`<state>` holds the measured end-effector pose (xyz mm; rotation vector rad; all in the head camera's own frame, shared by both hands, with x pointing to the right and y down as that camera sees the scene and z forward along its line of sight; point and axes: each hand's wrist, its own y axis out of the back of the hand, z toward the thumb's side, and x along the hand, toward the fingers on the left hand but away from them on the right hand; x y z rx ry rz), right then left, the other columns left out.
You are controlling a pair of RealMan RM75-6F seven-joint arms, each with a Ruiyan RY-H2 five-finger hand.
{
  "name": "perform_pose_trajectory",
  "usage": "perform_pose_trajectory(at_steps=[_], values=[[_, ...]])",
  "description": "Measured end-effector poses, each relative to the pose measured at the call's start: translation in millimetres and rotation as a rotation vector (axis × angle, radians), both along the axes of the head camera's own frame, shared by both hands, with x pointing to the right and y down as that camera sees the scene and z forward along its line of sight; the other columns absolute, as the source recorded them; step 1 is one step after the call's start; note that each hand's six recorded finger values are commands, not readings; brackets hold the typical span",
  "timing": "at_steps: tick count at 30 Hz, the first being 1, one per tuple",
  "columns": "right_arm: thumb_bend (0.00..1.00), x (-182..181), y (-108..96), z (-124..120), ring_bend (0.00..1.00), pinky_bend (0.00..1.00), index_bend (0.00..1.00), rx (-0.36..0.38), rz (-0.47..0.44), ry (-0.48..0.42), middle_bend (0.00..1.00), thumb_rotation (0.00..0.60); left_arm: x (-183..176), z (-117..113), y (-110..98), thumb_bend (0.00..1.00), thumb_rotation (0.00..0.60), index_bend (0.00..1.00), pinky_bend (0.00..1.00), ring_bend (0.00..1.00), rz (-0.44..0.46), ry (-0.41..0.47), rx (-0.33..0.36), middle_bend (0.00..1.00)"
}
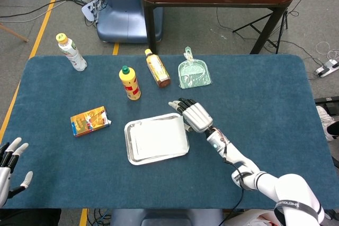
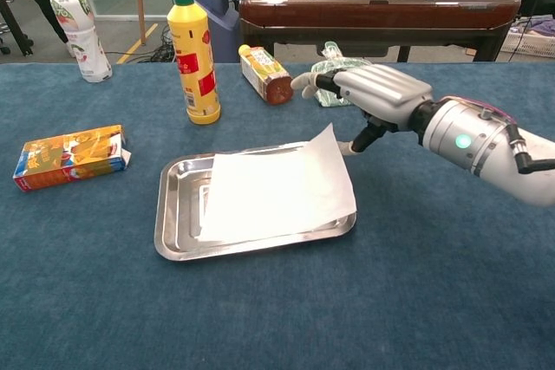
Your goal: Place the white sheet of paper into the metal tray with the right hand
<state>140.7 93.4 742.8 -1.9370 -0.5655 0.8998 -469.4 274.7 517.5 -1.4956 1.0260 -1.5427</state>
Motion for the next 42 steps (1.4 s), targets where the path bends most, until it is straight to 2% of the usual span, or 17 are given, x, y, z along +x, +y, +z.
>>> perform_pose_trajectory(at_steps=[11,22,30,35,42], values=[[0.29,-19.1,-6.6,7.2,0.12,0.25,0.11,-0.001,-0.002,0.021,0.19,0.6,-4.3,-1.3,1.4,0.31,0.6,0.17,0.01,0.06,-0.007,-0.003,0.003,0.08],[0.28,-28.2,0.7,12.7,0.12,0.25,0.11,-0.009,-0.028,0.045,0.19,0.6,-8.1,-2.5,3.5,0.31,0.6,0.17,0.01,0.06,-0.015,-0.002,0.005,0.08],[0.2,-23.7,-2.4,12.6,0.11,0.24,0.06,-0.004,-0.014,0.068,0.18,0.6,-8.9,-2.6,4.9,0.31,0.6,0.17,0.01,0.06,-0.015,0.001,0.005,0.08],[0.0,-24.6,-5.0,13.0,0.09,0.22,0.02,-0.002,-0.002,0.089,0.17,0.6,-8.6,-2.6,5.2,0.31,0.6,0.17,0.01,0.06,-0.015,0.003,0.007,0.08],[0.0,-21.6,-11.5,12.1,0.07,0.2,0.0,0.008,0.026,0.117,0.15,0.6,-8.9,-3.9,5.6,0.31,0.6,0.17,0.01,0.06,-0.015,0.0,0.009,0.08]])
